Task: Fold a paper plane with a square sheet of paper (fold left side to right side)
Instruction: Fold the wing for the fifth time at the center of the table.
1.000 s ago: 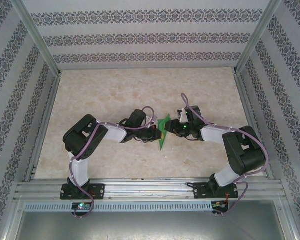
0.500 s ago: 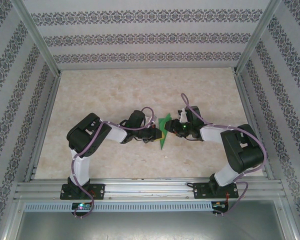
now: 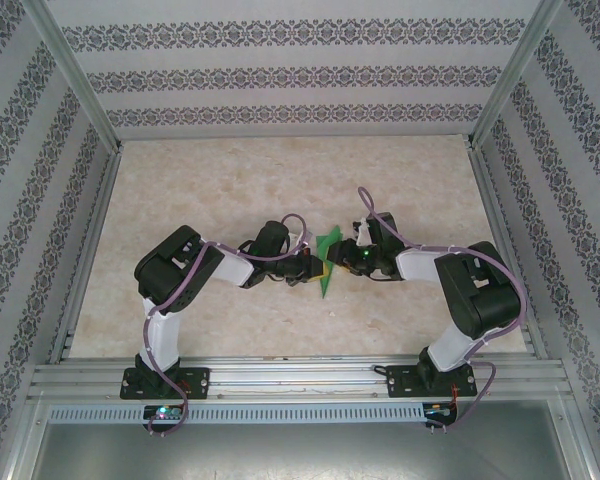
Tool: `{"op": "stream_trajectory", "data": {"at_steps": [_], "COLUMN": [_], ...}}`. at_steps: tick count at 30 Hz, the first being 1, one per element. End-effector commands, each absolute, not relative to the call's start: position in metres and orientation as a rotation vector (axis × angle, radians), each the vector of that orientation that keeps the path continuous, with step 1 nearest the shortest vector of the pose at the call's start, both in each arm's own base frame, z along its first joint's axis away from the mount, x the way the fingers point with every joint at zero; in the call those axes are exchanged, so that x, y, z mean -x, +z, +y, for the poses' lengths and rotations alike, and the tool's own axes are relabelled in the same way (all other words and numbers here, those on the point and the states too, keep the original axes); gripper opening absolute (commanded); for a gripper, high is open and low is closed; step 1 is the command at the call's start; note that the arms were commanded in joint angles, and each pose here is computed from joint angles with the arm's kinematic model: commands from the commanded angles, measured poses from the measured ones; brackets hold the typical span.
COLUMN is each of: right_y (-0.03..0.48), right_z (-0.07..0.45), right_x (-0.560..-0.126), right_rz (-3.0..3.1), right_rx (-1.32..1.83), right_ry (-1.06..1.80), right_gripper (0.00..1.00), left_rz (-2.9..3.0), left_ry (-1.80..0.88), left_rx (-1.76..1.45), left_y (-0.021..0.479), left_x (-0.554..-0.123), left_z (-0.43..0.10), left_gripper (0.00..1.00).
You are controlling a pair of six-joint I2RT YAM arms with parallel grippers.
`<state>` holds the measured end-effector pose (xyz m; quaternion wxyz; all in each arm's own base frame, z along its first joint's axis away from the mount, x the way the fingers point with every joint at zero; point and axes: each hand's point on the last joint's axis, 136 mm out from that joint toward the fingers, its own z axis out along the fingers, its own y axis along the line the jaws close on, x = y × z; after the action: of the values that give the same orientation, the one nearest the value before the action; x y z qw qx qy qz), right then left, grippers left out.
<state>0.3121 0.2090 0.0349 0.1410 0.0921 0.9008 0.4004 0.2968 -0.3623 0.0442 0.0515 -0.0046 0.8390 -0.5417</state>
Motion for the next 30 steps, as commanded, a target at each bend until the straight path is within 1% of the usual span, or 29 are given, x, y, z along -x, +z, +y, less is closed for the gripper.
{"op": "stream_trajectory", "data": {"at_steps": [1, 6, 12, 19, 30], "right_y": [0.040, 0.041, 0.042, 0.046, 0.042], "right_z": [0.214, 0.215, 0.206, 0.205, 0.215], "right_x": [-0.322, -0.323, -0.320, -0.323, -0.328], "right_rz": [2.573, 2.573, 2.585, 2.574, 2.581], "right_rx": [-0.248, -0.238, -0.242, -0.241, -0.222], "right_ry": [1.152, 1.150, 1.084, 1.084, 1.124], "right_gripper": [0.43, 0.43, 0.47, 0.48, 0.43], "left_rz": [2.537, 2.542, 2.544, 2.544, 2.537], "left_ry": [-1.673, -1.672, -1.667, -1.671, -1.677], "left_rx": [0.023, 0.031, 0.040, 0.043, 0.047], "left_y": [0.040, 0.039, 0.037, 0.037, 0.037], "left_x": [-0.300, -0.300, -0.301, -0.301, -0.302], "left_z": [-0.359, -0.359, -0.358, -0.358, -0.358], "left_gripper": [0.00, 0.00, 0.00, 0.00, 0.00]}}
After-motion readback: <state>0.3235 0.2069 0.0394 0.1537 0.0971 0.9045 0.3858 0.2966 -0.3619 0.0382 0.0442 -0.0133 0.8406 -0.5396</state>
